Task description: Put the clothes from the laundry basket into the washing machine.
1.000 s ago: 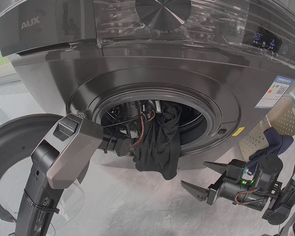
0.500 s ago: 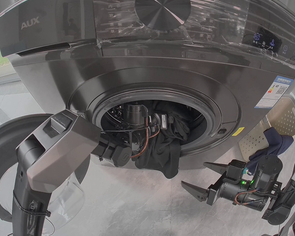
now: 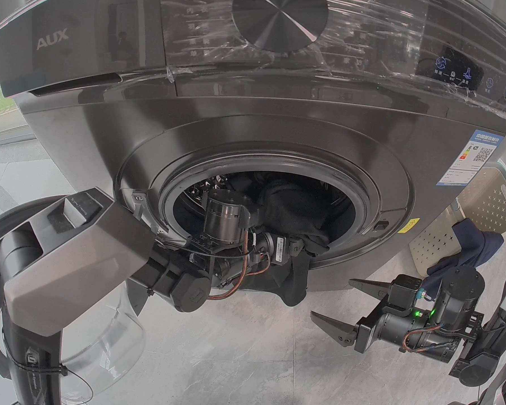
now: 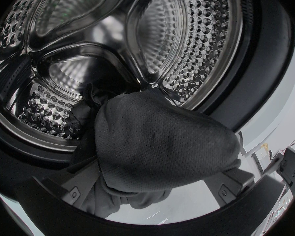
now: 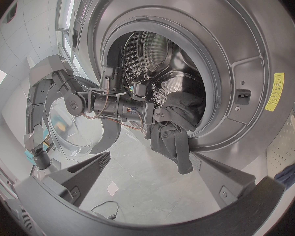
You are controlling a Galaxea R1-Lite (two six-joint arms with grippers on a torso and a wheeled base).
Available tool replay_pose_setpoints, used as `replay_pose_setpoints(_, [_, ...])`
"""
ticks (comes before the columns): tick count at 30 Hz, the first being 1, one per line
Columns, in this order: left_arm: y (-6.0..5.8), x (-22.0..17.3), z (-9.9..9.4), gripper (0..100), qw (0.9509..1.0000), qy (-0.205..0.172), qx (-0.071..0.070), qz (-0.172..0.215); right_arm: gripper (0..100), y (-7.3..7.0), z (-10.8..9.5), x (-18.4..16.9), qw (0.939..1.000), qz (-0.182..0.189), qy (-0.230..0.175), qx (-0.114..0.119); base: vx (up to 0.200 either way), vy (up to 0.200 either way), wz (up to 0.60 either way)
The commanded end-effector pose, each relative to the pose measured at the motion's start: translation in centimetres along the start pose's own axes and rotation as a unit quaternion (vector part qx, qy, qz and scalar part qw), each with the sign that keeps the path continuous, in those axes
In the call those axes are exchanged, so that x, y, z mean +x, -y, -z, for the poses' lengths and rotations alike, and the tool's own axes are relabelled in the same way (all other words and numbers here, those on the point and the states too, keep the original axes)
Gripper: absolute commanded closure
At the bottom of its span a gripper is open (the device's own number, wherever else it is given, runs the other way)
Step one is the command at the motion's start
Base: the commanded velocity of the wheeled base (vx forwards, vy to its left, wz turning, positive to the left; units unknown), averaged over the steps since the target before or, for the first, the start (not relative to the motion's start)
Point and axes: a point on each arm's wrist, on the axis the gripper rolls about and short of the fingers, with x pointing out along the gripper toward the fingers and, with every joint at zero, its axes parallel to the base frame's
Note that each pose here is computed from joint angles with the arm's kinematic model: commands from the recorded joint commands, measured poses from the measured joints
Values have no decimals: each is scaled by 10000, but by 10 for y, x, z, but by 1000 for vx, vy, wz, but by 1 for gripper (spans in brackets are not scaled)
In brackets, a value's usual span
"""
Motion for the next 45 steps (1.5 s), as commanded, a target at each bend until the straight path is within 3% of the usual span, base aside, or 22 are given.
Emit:
replay_pose_setpoints(1, [-15,27,16,0,9999,-28,-54,-125,0,0,0,0,10000,-7,-5,5,0,0,0])
replay_pose_setpoints(2, [-18,31,18,0,9999,-15,-54,-161,0,0,0,0,10000,-6,-12,5,0,0,0])
replay_pose_setpoints(3, [-19,35,18,100,9998,12,-56,-187,0,0,0,0,10000,-7,-5,5,0,0,0])
replay_pose_setpoints(10, [-22,45,10,100,9992,318,-103,-202,0,0,-1,1,10000,-10,18,-4,0,0,0])
replay_pose_setpoints(11, [-22,45,-1,100,9982,562,-110,-180,0,0,-1,1,10000,-10,18,4,0,0,0])
replay_pose_setpoints(13, [-20,45,-19,100,9950,964,-186,-157,0,0,-1,1,10000,-11,26,3,0,0,0])
replay_pose_setpoints(16, [-24,49,-47,100,9852,1617,-440,-356,0,-1,-1,1,10000,-18,25,2,0,0,0])
replay_pose_setpoints(17, [-24,50,-52,100,9831,1726,-466,-402,0,-1,-1,1,10000,-18,25,2,0,0,0])
replay_pose_setpoints(21, [-27,54,-59,100,9806,1852,-487,-414,0,-2,0,1,10000,-47,14,-5,0,0,0])
replay_pose_setpoints(23, [-34,58,-61,100,9787,1928,-505,-490,0,-4,-1,1,10000,-86,25,-12,0,0,0])
replay_pose_setpoints(26, [-38,65,-69,100,9726,2181,-571,-561,0,-4,-1,1,10000,-80,33,-11,0,0,0])
replay_pose_setpoints(28, [-42,68,-76,100,9672,2334,-698,-716,0,-4,-1,1,10000,-79,25,-11,0,0,0])
replay_pose_setpoints(31, [-42,69,-80,100,9658,2339,-842,-738,0,-4,0,1,10000,-78,18,-11,0,0,0])
replay_pose_setpoints(35, [-42,68,-73,100,9689,2188,-870,-767,0,-2,-1,1,10000,-48,21,-5,0,0,0])
replay_pose_setpoints(36, [-41,68,-69,0,9702,2133,-860,-766,0,-2,-1,1,10000,-48,21,-5,0,0,0])
replay_pose_setpoints(39, [-35,56,-72,0,9733,1991,-867,-742,0,-2,0,1,10000,-47,14,-3,0,0,0])
replay_pose_setpoints(45, [-19,18,-66,0,9859,1376,-785,-545,0,-2,0,1,10000,-46,6,5,0,0,0])
